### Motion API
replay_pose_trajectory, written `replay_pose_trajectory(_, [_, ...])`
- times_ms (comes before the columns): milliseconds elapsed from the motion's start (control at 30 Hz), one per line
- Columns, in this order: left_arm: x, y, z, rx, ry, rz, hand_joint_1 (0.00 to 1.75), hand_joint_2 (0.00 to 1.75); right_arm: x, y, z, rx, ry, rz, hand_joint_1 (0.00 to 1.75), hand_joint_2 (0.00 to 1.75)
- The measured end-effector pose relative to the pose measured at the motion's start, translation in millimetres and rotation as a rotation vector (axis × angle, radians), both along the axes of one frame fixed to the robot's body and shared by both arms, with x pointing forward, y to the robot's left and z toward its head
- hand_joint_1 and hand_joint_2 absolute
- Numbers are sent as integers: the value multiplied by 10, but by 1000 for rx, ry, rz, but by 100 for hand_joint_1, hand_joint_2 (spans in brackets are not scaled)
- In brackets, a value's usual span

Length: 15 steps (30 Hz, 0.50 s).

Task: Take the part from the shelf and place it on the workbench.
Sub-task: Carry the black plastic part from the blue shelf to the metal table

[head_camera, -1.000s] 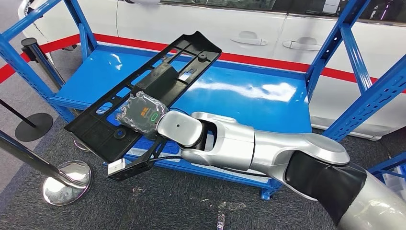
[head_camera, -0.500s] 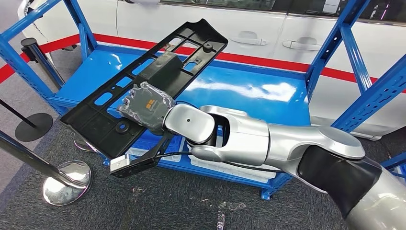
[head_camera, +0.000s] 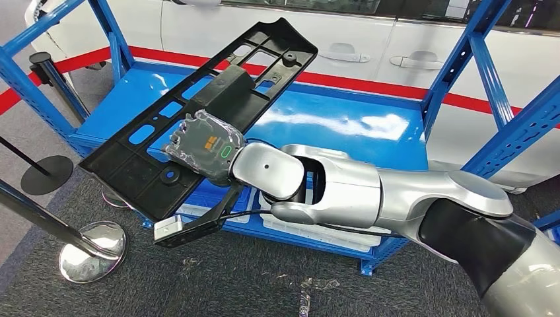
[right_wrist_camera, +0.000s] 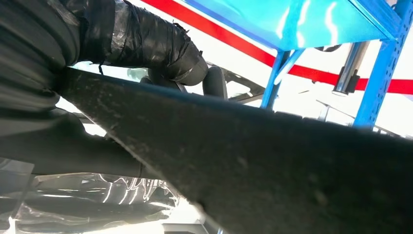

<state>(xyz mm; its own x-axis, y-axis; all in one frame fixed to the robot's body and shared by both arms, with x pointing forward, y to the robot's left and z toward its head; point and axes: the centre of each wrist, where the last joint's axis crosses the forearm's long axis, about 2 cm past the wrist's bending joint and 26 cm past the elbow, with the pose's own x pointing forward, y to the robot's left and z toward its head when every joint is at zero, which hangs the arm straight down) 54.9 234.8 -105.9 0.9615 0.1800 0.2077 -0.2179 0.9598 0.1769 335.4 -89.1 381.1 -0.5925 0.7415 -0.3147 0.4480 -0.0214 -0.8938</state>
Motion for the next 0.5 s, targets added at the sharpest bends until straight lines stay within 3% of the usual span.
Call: replay_pose_trajectory(500, [-1, 20, -2, 8, 3, 8, 0, 175, -30, -104, -7, 18, 0, 26, 175, 175])
